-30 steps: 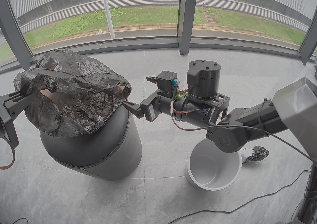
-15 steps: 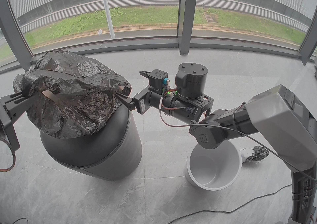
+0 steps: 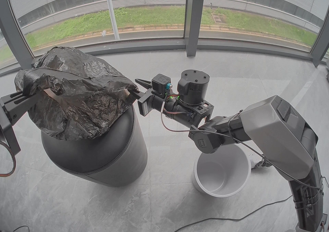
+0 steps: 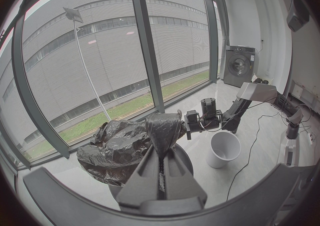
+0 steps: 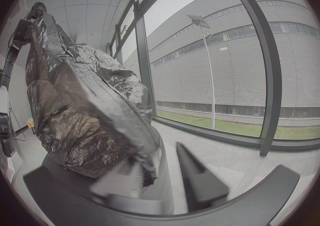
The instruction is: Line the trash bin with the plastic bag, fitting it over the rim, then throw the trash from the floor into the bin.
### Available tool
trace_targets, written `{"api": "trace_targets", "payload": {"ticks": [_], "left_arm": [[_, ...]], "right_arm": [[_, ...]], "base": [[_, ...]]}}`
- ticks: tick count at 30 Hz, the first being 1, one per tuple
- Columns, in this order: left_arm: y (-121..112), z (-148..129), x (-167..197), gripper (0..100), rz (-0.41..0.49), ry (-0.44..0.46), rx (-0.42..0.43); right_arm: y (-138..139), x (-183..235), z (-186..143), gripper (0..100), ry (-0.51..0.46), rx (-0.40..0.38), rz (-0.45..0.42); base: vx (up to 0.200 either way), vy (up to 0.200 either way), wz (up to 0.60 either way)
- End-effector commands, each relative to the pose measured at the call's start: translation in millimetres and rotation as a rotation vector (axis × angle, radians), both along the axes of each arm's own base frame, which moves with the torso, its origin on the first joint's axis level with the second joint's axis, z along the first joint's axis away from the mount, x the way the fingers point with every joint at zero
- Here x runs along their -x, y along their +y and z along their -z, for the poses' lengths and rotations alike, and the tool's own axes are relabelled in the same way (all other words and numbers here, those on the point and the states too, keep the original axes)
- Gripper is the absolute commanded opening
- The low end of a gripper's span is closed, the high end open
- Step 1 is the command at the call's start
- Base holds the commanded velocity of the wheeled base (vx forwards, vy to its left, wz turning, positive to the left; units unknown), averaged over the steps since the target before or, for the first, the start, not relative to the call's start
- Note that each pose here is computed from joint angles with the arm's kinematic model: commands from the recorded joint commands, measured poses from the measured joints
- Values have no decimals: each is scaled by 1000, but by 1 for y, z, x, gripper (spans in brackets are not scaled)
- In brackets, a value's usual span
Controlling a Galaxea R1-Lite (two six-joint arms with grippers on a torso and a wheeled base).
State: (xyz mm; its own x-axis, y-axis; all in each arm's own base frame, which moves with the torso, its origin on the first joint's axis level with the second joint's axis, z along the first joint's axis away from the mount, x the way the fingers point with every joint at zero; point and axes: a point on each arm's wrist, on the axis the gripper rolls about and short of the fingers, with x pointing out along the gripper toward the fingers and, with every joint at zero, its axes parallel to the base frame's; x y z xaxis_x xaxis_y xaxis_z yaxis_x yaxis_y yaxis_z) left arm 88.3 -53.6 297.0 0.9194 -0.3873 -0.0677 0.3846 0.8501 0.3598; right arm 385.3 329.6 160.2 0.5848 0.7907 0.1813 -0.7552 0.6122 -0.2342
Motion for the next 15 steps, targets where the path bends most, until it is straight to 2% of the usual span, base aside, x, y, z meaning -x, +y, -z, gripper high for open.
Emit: {"api": "trace_targets", "payload": {"ticks": [1,6,10,13,15], "left_arm": [[0,4,1,0,1,9,-6],[-3,4,-3,0,36,21,-3],[-17,-3,-21,0,106,48,26],[-32,-8,-41,0,188,90,72],[-47,-13,-59,0,282,139,131]], "right_arm": [[-5,-2,0,0,7,-11,-10],[-21,20,-12,0,53,5,-64],[-53,72,-33,0,149,57,-189],[-81,110,-51,0,246,67,-235],[-103,138,-69,0,301,53,-253]], "base": [[0,0,0],[0,0,0],[0,0,0],[0,0,0],[0,0,0]]}}
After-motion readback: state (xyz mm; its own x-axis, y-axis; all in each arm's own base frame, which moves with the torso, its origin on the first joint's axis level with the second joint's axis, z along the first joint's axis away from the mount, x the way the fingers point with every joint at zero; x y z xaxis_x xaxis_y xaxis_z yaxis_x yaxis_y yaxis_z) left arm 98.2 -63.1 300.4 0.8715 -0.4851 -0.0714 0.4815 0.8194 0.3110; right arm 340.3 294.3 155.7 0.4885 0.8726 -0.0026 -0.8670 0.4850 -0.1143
